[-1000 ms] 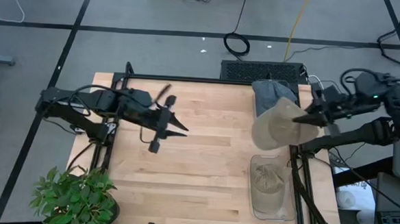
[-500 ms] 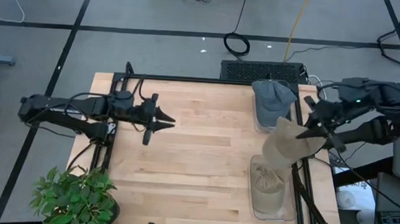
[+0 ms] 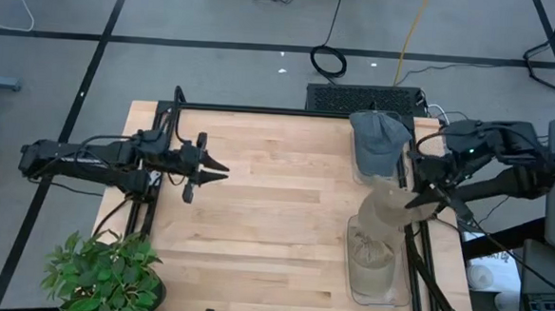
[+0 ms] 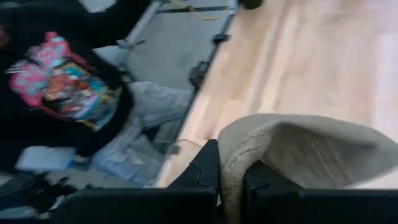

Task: Pick & Place hat
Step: Put the brown and blue cap into the bottom transparent bin

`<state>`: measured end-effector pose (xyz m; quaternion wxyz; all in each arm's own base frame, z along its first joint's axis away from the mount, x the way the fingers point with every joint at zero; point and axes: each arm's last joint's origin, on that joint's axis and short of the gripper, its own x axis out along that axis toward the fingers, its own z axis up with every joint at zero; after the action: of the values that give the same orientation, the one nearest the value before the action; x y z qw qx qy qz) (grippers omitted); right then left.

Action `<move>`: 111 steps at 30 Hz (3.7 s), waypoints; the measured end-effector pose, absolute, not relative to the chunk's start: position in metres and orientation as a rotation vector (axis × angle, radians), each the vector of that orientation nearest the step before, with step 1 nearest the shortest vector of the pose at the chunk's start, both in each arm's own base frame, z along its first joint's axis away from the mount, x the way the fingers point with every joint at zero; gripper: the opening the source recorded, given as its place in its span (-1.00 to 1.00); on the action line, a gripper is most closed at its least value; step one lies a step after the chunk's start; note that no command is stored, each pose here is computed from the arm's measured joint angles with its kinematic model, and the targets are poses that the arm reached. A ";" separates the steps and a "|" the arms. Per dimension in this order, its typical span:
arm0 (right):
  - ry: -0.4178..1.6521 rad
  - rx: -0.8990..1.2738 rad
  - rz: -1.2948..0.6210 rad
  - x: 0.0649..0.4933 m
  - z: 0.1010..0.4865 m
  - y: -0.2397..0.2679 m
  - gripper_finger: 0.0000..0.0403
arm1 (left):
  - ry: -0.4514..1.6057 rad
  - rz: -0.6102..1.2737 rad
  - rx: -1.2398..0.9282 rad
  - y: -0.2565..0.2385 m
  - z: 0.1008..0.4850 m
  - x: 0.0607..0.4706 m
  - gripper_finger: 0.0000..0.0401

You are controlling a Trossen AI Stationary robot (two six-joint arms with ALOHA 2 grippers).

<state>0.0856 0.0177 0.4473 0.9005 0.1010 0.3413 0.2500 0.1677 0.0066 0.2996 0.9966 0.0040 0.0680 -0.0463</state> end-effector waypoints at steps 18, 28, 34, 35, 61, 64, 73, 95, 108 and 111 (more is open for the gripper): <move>0.826 0.258 0.706 0.106 0.413 0.060 -1.00 | -0.040 -0.114 -0.044 0.011 0.243 0.135 -0.57; 0.828 0.264 0.790 0.114 0.386 0.100 -1.00 | -0.060 -0.115 -0.022 0.010 0.240 0.131 -0.57; 0.862 0.277 0.739 0.108 0.371 0.116 -0.99 | -0.031 -0.115 -0.030 0.010 0.237 0.131 -0.57; 0.873 0.286 0.729 0.107 0.369 0.118 -1.00 | -0.029 -0.115 -0.032 0.010 0.237 0.131 -0.57; 0.905 0.442 0.552 0.116 0.295 0.137 -0.71 | -0.033 -0.113 -0.057 0.010 0.237 0.131 -0.57; 0.888 0.462 0.531 0.117 0.297 0.133 -0.53 | -0.033 -0.113 -0.056 0.010 0.237 0.131 -0.57; 0.864 0.475 0.417 0.107 0.302 0.103 -0.21 | -0.013 -0.112 -0.068 0.010 0.235 0.132 -0.57; 0.813 0.252 0.691 0.128 0.299 0.122 -0.95 | -0.008 -0.105 -0.080 0.010 0.235 0.132 -0.57; 1.422 0.219 0.067 0.143 0.209 0.133 -1.00 | -0.009 -0.105 -0.086 0.010 0.235 0.132 -0.57; 1.435 0.258 0.064 0.143 0.195 0.133 -0.99 | -0.009 -0.105 -0.087 0.010 0.235 0.132 -0.57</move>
<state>0.1433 0.1329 0.1949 0.7454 0.1178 0.6555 0.0294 0.1316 0.0105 0.2351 0.9977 -0.0434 -0.0045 -0.0523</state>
